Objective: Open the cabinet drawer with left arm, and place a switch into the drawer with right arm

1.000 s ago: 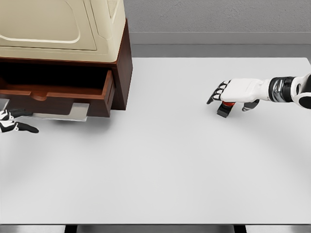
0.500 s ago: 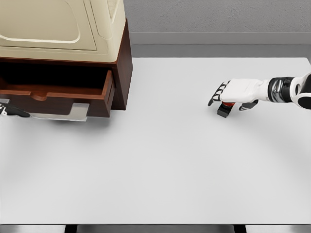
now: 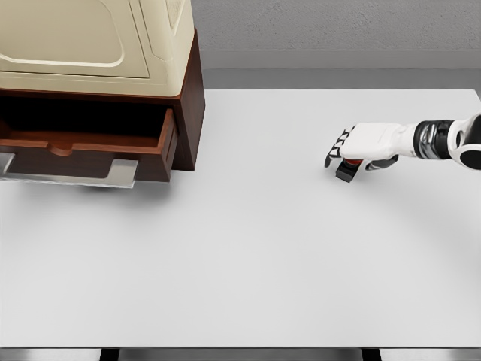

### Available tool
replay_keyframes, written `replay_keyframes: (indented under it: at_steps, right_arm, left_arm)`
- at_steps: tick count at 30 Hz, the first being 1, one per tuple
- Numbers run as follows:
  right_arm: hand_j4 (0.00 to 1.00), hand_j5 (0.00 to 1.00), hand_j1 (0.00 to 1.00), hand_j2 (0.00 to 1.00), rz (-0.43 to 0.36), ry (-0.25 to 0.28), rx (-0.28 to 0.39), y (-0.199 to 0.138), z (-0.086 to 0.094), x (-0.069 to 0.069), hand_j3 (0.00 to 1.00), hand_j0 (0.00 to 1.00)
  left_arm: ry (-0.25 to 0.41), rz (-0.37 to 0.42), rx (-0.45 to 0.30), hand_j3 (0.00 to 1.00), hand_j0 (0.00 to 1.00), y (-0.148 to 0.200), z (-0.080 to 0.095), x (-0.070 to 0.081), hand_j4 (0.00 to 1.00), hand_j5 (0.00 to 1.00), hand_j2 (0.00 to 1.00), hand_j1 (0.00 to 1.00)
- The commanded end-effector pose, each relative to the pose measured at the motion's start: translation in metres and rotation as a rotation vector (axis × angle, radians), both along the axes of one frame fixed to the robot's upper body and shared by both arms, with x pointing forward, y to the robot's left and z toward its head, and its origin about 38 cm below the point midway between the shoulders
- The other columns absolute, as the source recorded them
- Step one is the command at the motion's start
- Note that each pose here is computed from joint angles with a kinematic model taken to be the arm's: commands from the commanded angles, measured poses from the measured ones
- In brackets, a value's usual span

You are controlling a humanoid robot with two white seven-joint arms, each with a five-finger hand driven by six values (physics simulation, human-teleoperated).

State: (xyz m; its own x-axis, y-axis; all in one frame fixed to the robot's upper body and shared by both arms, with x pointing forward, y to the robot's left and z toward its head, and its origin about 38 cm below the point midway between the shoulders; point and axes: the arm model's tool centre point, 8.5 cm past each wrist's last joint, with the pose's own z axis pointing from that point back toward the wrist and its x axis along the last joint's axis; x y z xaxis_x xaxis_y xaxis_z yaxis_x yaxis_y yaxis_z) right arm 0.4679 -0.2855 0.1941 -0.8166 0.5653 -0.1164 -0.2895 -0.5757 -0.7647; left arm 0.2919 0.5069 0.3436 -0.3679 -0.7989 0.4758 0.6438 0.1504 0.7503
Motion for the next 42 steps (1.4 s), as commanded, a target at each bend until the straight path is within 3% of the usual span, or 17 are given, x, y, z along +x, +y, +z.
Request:
replay_keyframes:
  at_steps: [1, 3, 6, 8, 14, 21, 25, 34, 42]
  right_arm:
    - [0.74, 0.74, 0.74, 0.74, -0.002, 0.001, 0.003, 0.0, 0.0, 0.0, 0.74, 0.74]
    - [0.7, 0.7, 0.7, 0.7, -0.002, 0.001, 0.003, 0.0, 0.0, 0.0, 0.7, 0.7]
    - [0.63, 0.63, 0.63, 0.63, -0.002, 0.001, 0.003, 0.0, 0.0, 0.0, 0.63, 0.63]
    - [0.59, 0.59, 0.59, 0.59, -0.001, 0.003, 0.004, 0.0, 0.0, 0.0, 0.59, 0.59]
    - [0.5, 0.5, 0.5, 0.5, -0.001, 0.003, 0.006, 0.001, 0.0, 0.0, 0.5, 0.5]
    - [0.46, 0.46, 0.46, 0.46, -0.001, 0.005, 0.011, 0.001, 0.0, 0.0, 0.46, 0.46]
    - [0.38, 0.38, 0.38, 0.38, -0.003, 0.005, 0.022, 0.001, 0.002, 0.0, 0.38, 0.38]
    - [0.31, 0.31, 0.31, 0.31, 0.018, -0.016, 0.087, 0.016, 0.018, 0.006, 0.31, 0.31]
    - [0.31, 0.31, 0.31, 0.31, 0.109, -0.074, 0.169, 0.057, 0.053, 0.01, 0.31, 0.31]
  left_arm:
    - [0.0, 0.046, 0.007, 1.0, 1.0, 0.014, 0.002, -0.002, 1.0, 1.0, 1.0, 1.0]
    - [0.007, 0.057, 0.011, 1.0, 1.0, 0.018, 0.0, -0.003, 1.0, 1.0, 1.0, 1.0]
    - [0.106, 0.034, -0.007, 1.0, 1.0, 0.009, -0.033, -0.013, 1.0, 1.0, 1.0, 1.0]
    - [0.143, 0.038, -0.012, 1.0, 1.0, 0.01, -0.044, -0.017, 1.0, 1.0, 1.0, 1.0]
    - [0.192, 0.048, -0.013, 1.0, 1.0, 0.012, -0.059, -0.025, 1.0, 1.0, 1.0, 1.0]
    - [0.231, 0.006, 0.036, 1.0, 1.0, 0.007, -0.076, -0.025, 1.0, 1.0, 1.0, 1.0]
    - [0.242, -0.072, 0.044, 1.0, 1.0, -0.013, -0.093, -0.013, 1.0, 1.0, 1.0, 1.0]
    - [0.258, -0.157, 0.044, 1.0, 1.0, -0.037, -0.103, -0.014, 1.0, 1.0, 1.0, 1.0]
    - [0.25, -0.279, -0.007, 1.0, 1.0, -0.079, -0.109, -0.008, 1.0, 1.0, 1.0, 1.0]
